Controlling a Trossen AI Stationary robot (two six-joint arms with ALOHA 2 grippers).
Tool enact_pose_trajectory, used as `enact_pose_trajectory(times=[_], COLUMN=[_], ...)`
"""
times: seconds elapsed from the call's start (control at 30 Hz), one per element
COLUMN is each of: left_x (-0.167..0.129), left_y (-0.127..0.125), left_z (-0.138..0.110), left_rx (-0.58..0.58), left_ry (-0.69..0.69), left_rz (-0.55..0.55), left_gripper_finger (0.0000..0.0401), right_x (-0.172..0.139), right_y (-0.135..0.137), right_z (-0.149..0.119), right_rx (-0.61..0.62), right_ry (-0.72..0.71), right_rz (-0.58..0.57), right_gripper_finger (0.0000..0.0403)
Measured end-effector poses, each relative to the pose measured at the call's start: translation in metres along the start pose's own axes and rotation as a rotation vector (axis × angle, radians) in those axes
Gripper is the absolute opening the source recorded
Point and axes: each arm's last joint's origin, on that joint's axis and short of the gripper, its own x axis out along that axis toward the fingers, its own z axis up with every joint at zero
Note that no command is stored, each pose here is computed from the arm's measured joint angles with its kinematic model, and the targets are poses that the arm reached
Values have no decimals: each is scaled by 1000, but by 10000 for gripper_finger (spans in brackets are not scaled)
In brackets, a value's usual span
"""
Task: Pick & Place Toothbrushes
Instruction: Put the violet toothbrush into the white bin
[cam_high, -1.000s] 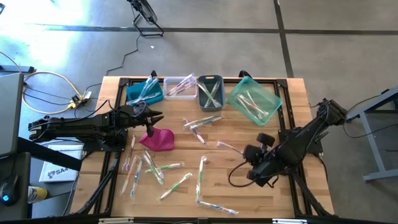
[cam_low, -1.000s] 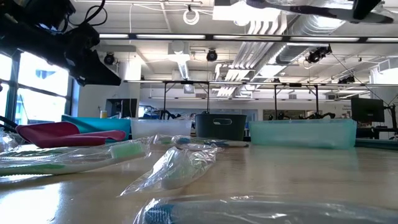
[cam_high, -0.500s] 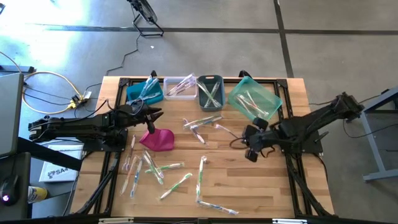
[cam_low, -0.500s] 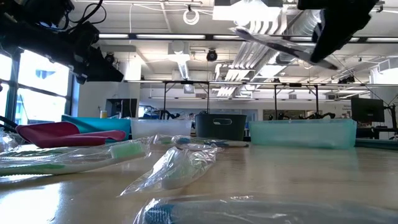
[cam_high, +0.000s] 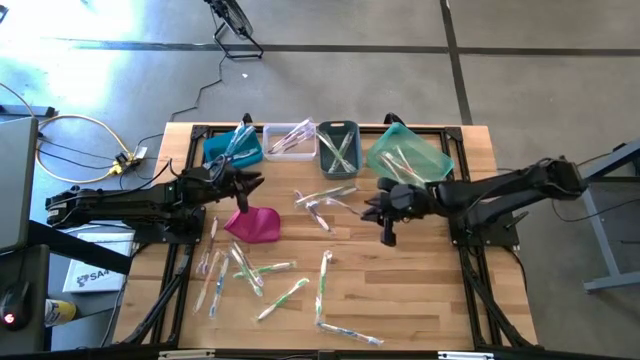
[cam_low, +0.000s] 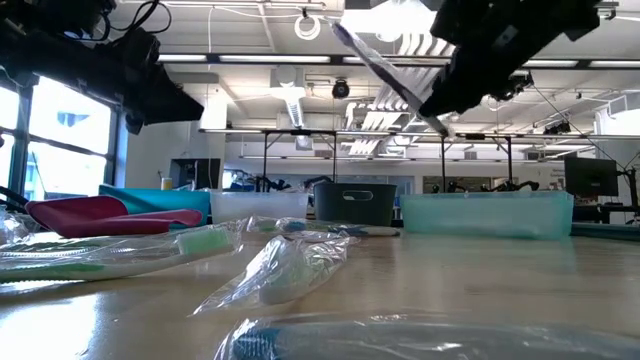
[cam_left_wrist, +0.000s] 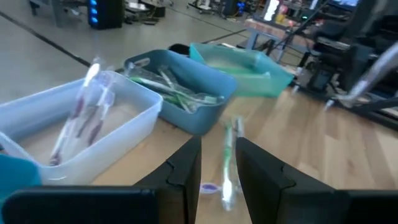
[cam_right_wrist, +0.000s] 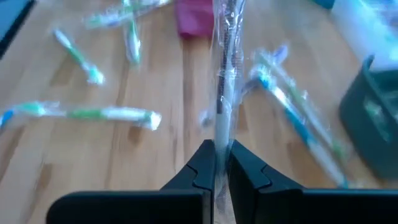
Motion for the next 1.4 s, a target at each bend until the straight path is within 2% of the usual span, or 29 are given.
enact_pose_trajectory(times=[0.17, 0.4, 0.57, 0.7, 0.93, 1.03, 1.4], left_x=[0, 9, 23, 38, 60, 69, 106], left_y=[-2, -7, -10, -14, -23, -27, -42], left_z=[0, 8, 3, -2, -4, -3, 9], left_rx=[-12, -14, 10, 57, 177, 219, 241], left_ry=[4, -80, -68, -55, -186, -200, -178], left_rz=[-46, -106, -113, -189, -334, -371, -405], left_gripper_finger=[95, 95, 95, 95, 95, 95, 95], right_x=[7, 11, 18, 29, 53, 59, 59], right_y=[-16, -32, -36, -38, -39, -39, -39], right_z=[-2, 5, 7, 6, -2, -4, 9], right_rx=[-13, -10, -22, -19, -13, 2, 7], right_ry=[-25, -96, -120, -132, -111, -104, -246], right_rz=[-75, -108, -97, -77, -58, -54, -48], right_gripper_finger=[13, 13, 13, 13, 13, 13, 13])
